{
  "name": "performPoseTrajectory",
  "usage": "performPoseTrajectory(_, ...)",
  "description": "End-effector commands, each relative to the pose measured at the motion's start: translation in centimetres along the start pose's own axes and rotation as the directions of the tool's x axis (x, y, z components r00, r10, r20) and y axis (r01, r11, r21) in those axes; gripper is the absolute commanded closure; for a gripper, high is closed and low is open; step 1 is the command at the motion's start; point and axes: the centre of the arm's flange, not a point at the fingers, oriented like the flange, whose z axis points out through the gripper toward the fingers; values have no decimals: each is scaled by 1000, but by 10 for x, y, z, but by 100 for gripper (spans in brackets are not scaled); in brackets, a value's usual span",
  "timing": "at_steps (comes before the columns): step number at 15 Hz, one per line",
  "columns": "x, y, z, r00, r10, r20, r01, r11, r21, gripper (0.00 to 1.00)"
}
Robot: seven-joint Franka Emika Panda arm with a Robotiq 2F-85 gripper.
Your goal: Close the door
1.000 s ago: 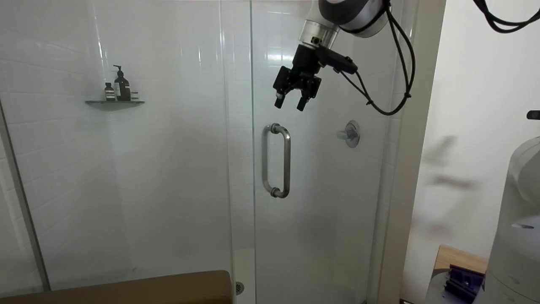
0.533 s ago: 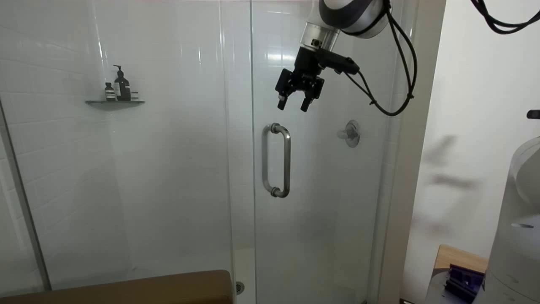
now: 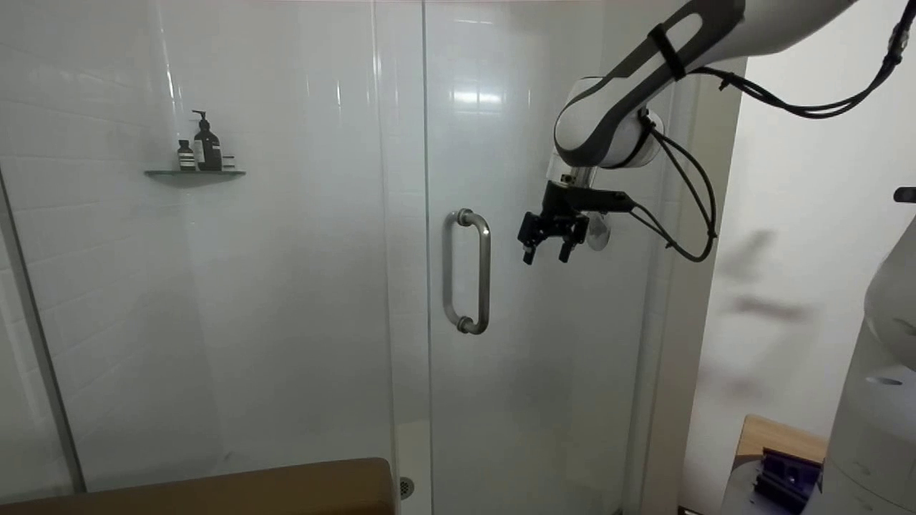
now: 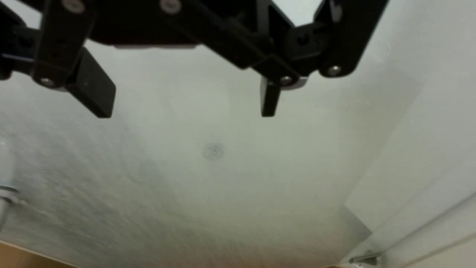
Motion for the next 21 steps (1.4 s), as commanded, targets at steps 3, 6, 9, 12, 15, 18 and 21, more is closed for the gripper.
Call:
performPoseTrajectory(3, 26, 17, 43, 999, 26, -27, -27, 1000, -14, 0)
performPoseTrajectory(6, 29, 20, 50, 998, 44, -55, -45, 999, -20, 0)
performPoseTrajectory(9, 35, 22, 55, 995, 60, -77, -63, 998, -29, 0)
performPoseTrajectory(12, 41, 25, 56, 991, 89, -101, -93, 995, -38, 0)
performPoseTrajectory(15, 63, 35, 47, 987, 95, -131, -104, 992, -65, 0)
performPoseTrajectory(18, 79, 23, 61, 982, 117, -150, -129, 989, -76, 0)
performPoseTrajectory(21, 97, 17, 70, 976, 143, -162, -159, 983, -92, 0)
